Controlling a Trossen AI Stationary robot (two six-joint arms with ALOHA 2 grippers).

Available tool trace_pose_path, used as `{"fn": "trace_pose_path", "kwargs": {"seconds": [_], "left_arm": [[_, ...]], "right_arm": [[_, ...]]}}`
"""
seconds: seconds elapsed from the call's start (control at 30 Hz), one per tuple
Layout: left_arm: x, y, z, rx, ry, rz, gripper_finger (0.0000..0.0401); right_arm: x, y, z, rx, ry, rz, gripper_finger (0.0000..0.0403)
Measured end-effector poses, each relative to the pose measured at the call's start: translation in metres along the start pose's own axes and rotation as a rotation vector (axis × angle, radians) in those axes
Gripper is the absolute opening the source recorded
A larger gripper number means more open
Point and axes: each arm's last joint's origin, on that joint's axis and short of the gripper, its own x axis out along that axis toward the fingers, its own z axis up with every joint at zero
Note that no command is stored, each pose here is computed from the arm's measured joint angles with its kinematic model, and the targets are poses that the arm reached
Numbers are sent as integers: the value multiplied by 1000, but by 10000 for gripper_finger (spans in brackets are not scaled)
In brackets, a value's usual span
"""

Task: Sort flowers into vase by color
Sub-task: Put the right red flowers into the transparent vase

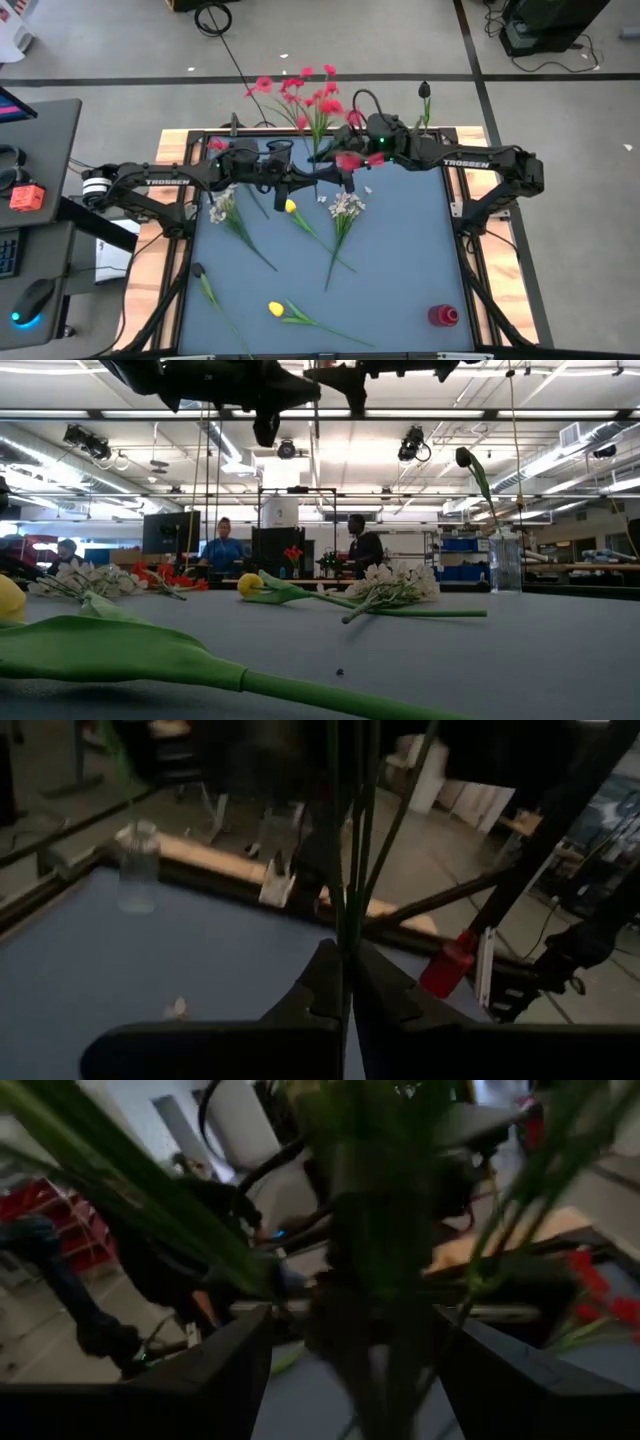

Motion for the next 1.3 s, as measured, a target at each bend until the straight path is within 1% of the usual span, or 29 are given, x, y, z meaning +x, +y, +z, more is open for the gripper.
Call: {"fn": "trace_pose_path", "kwargs": {"seconds": [0.1,0.17,0.2,0.27,0.37,0.4,0.43,0.53,0.7,0.8,0.9,1.0,1.07,1.17,1.3], "left_arm": [[0,-1,-3,-10,29,7,10],[1,-2,-6,-20,54,9,10],[1,-3,-7,-23,63,8,10],[2,-5,-9,-28,76,9,10],[2,-5,-13,-42,108,32,10],[2,-5,-14,-44,113,46,10],[2,-5,-15,-50,113,63,11],[2,-4,-16,-72,119,98,34],[1,-1,-20,-95,142,171,112],[-1,2,-26,-147,202,205,157],[-3,5,-32,-198,264,240,185],[-4,3,-35,-215,294,247,191],[-3,1,-36,-207,290,257,189],[-1,-3,-35,-189,258,289,182],[0,-4,-33,-188,217,318,173]], "right_arm": [[0,-2,1,0,-23,-61,264],[-1,-5,2,4,-39,-95,241],[-2,-6,3,14,-45,-107,221],[-3,-8,4,27,-53,-120,168],[-3,-9,3,37,-47,-118,62],[-3,-10,3,37,-42,-123,33],[-3,-10,2,35,-39,-138,21],[-6,-11,0,60,-25,-229,18],[-23,-7,0,24,2,-431,16],[-46,3,7,-11,-5,-552,16],[-76,14,14,-60,-8,-715,16],[-112,27,19,-85,-22,-873,16],[-136,33,20,-89,-57,-953,16],[-168,36,9,-63,-114,-1072,16],[-198,36,-11,-22,-216,-1251,16]]}}
